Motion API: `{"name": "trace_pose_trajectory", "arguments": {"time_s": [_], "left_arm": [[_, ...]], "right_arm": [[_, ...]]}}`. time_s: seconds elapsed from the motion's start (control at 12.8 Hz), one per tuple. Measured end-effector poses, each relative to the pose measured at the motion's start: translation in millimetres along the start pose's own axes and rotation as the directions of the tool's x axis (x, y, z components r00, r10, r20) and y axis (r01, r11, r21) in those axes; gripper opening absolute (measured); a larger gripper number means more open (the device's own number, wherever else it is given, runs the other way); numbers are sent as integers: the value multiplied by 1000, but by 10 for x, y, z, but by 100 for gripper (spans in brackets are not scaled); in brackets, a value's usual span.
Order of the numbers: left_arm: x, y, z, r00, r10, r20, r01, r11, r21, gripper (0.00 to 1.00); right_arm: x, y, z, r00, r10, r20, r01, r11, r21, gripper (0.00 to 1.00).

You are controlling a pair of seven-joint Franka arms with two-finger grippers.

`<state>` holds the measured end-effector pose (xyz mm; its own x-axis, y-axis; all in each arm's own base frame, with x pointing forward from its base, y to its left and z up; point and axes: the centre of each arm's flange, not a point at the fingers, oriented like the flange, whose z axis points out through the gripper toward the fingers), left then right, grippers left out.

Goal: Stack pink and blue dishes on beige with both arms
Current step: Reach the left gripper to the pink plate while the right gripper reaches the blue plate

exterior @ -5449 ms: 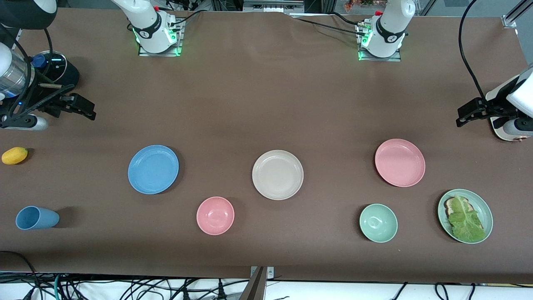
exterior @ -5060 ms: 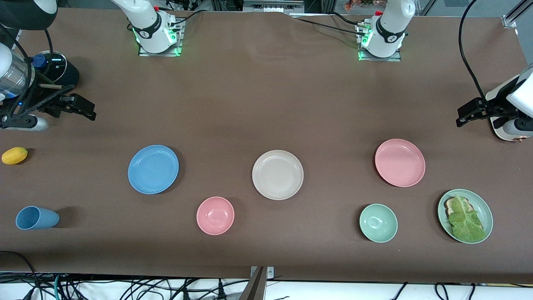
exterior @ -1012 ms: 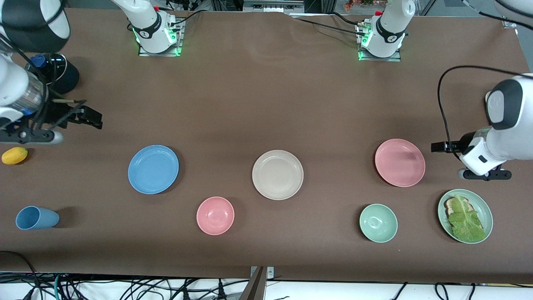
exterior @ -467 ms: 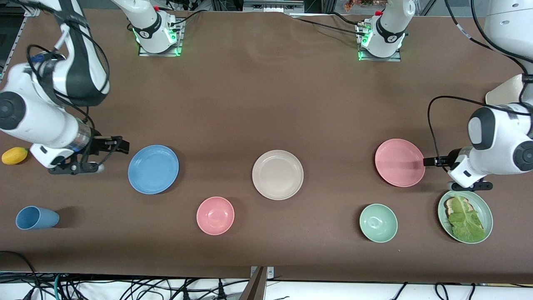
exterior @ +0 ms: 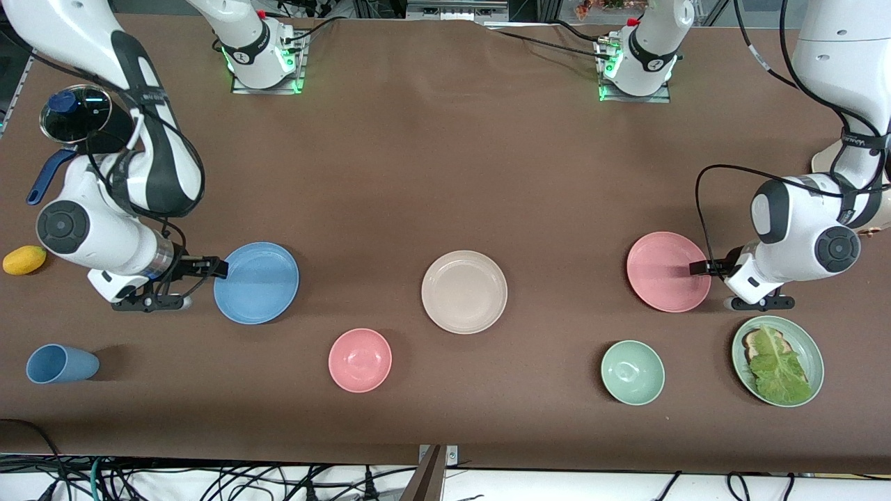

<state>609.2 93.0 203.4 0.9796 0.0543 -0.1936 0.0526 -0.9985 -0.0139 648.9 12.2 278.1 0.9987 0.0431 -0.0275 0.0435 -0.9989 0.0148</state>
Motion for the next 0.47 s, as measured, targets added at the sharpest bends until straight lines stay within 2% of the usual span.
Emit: {"name": "trace_pose_trajectory", "arguments": {"time_s": [0.08, 0.23, 0.47], "left_arm": [[-2, -18, 69, 1000, -3, 8, 3, 1000, -1, 100], [-4, -47, 160, 1000, -7, 19, 8, 1000, -3, 96], [-6, -61, 186, 1000, -10, 22, 10, 1000, -4, 61]], "right_arm": [[-28, 77, 204, 1000, 0, -23, 0, 1000, 2, 100], [-82, 147, 474, 999, 6, -37, -6, 1000, 5, 100], [-56, 142, 618, 998, 6, -66, -6, 1000, 7, 100]]}}
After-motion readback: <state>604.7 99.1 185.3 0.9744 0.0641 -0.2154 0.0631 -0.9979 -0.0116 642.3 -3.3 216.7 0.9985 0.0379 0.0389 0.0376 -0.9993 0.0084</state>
